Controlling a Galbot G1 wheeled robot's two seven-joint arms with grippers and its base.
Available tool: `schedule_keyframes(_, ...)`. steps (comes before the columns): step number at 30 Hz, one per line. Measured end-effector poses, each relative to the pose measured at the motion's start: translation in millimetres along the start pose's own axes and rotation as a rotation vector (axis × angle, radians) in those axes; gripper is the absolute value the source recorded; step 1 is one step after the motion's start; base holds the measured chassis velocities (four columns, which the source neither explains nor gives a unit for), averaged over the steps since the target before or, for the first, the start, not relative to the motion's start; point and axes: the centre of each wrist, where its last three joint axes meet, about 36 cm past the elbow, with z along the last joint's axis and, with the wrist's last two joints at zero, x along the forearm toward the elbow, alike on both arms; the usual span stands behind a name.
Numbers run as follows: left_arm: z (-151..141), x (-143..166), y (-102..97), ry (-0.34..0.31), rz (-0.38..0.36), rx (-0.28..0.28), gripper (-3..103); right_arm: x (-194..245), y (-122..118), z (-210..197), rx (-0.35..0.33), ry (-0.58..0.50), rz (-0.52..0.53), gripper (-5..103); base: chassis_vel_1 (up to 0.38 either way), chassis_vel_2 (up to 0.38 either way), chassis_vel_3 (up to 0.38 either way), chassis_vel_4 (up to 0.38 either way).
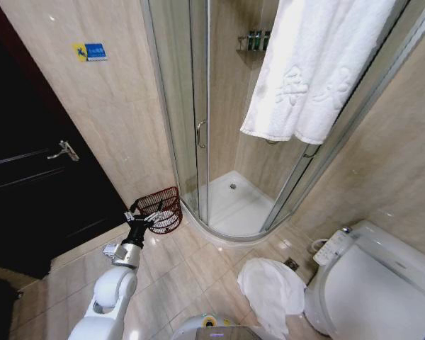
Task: Discard the used towel into the hamper.
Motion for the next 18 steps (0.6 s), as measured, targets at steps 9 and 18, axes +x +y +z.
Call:
schedule_keyframes(9,4.3,2.9,1.0,-0.007,-0.003,0.004,100,-5.2,7.1,-3.1,0.042,0.047,0.089,100,0.000,0.000,0.000,0.000)
schedule_keyframes(18,1.9,0.7,-3.5,-0.020,0.005,0.009,100,-4.6,-0.1,2.5,0.030,0.079,0.134,100,0.000,0.000,0.000,0.000)
